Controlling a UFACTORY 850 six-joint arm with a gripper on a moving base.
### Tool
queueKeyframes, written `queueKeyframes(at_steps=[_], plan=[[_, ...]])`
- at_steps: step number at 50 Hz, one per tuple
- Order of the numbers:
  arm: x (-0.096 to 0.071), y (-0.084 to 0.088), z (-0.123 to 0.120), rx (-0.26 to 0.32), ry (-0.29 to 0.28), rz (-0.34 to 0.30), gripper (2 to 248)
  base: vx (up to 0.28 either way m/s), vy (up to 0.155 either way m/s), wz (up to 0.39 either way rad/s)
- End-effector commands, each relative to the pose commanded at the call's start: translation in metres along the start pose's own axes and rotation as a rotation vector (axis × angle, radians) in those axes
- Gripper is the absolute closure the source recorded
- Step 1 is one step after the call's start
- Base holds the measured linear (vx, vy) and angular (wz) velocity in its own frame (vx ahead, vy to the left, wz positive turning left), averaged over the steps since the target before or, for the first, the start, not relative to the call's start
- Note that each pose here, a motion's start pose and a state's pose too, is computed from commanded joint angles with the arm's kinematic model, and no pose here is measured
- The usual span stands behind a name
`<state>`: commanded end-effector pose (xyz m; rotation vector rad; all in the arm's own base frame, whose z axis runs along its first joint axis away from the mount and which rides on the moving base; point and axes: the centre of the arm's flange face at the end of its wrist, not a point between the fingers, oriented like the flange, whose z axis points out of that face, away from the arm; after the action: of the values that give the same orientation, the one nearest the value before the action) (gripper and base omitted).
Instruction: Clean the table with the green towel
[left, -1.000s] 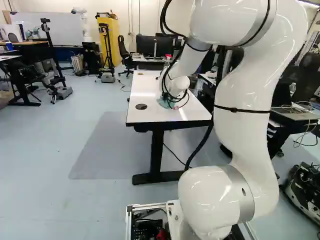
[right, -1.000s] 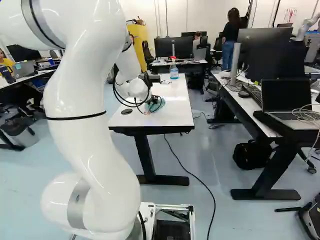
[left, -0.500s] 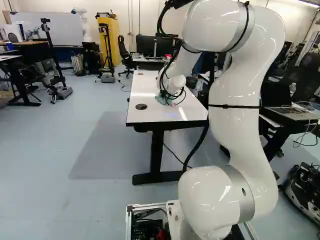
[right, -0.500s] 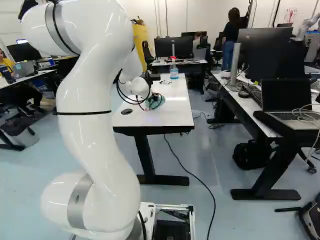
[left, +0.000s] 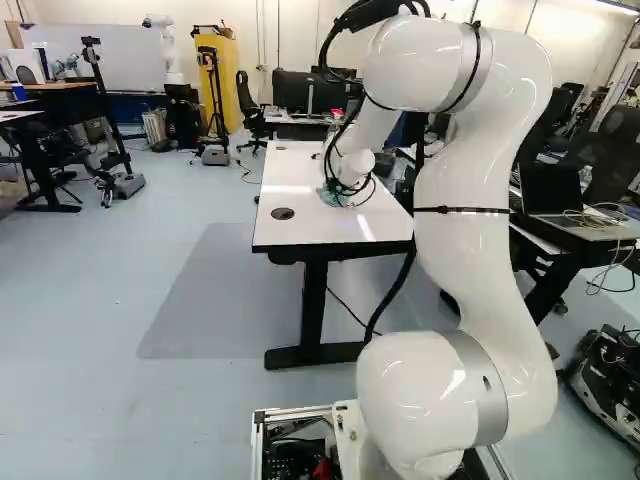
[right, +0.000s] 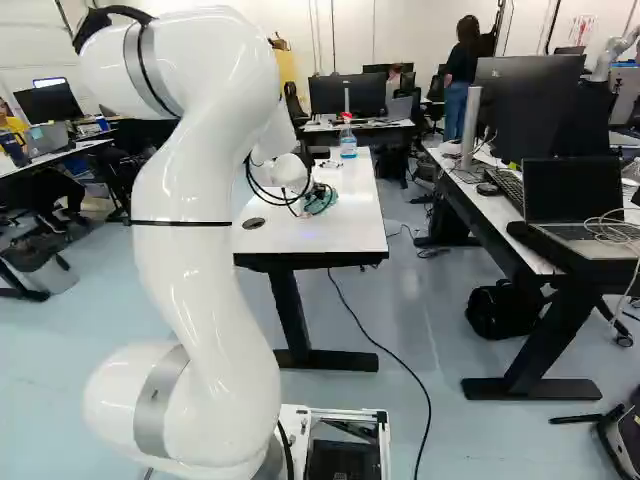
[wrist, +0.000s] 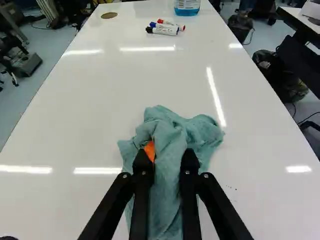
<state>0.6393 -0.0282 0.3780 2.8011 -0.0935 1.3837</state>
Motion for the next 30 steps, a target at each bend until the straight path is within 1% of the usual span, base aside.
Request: queueKeyframes(at_steps=[14,30], plan=[[0.004,0.024,0.006,-0.029,0.006,0.022,187,0.000,0.000,0.000],[0.005,0.050,0.007,-0.062,0.008,0.047,187,0.000,0.000,0.000]])
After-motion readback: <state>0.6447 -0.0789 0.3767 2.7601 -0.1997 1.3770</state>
